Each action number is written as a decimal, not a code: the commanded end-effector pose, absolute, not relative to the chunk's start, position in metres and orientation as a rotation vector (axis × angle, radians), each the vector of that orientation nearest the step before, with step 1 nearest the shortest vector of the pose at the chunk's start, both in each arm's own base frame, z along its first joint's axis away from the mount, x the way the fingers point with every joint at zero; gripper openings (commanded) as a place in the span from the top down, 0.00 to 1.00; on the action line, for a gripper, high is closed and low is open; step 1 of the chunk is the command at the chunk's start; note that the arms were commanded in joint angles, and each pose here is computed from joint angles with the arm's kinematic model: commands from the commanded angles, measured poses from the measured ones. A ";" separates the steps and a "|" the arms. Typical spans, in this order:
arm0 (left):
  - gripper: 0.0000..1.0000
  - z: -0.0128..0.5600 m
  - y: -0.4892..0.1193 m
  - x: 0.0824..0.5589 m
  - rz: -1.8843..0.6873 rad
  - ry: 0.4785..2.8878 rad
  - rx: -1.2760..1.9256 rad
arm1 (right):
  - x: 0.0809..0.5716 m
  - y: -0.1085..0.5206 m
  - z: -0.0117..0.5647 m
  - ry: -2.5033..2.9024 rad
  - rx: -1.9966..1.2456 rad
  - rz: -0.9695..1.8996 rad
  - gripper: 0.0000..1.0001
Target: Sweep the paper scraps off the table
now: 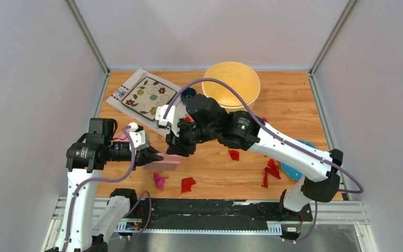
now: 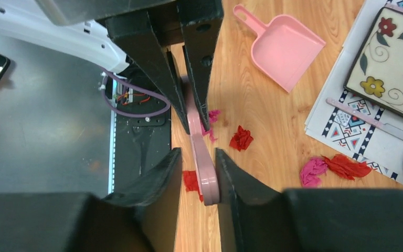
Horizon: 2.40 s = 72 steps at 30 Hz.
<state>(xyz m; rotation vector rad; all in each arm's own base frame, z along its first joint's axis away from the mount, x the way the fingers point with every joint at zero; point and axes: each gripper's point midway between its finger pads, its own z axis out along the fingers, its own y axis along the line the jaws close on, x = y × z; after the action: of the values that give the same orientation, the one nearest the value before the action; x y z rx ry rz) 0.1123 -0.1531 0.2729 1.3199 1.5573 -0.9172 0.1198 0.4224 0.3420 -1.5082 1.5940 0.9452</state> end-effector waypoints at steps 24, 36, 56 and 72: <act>0.13 0.198 -0.017 0.190 -0.017 2.412 0.846 | 0.221 0.330 0.354 1.843 -0.717 0.586 1.00; 0.12 0.145 0.070 0.202 -0.137 2.719 0.680 | 0.251 0.340 0.347 1.849 -0.843 0.757 1.00; 0.14 0.097 0.113 0.225 0.073 2.547 0.927 | 0.298 0.393 0.349 1.918 -0.668 0.933 1.00; 0.16 0.067 0.111 0.223 -0.318 2.524 1.098 | 0.260 0.412 0.336 2.021 -0.630 0.806 1.00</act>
<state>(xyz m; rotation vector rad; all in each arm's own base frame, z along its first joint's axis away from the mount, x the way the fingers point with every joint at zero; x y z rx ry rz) 0.2209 0.1259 0.0637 1.0325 2.6196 -0.2207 0.2539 0.4150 0.3094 -0.7021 2.0763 0.8362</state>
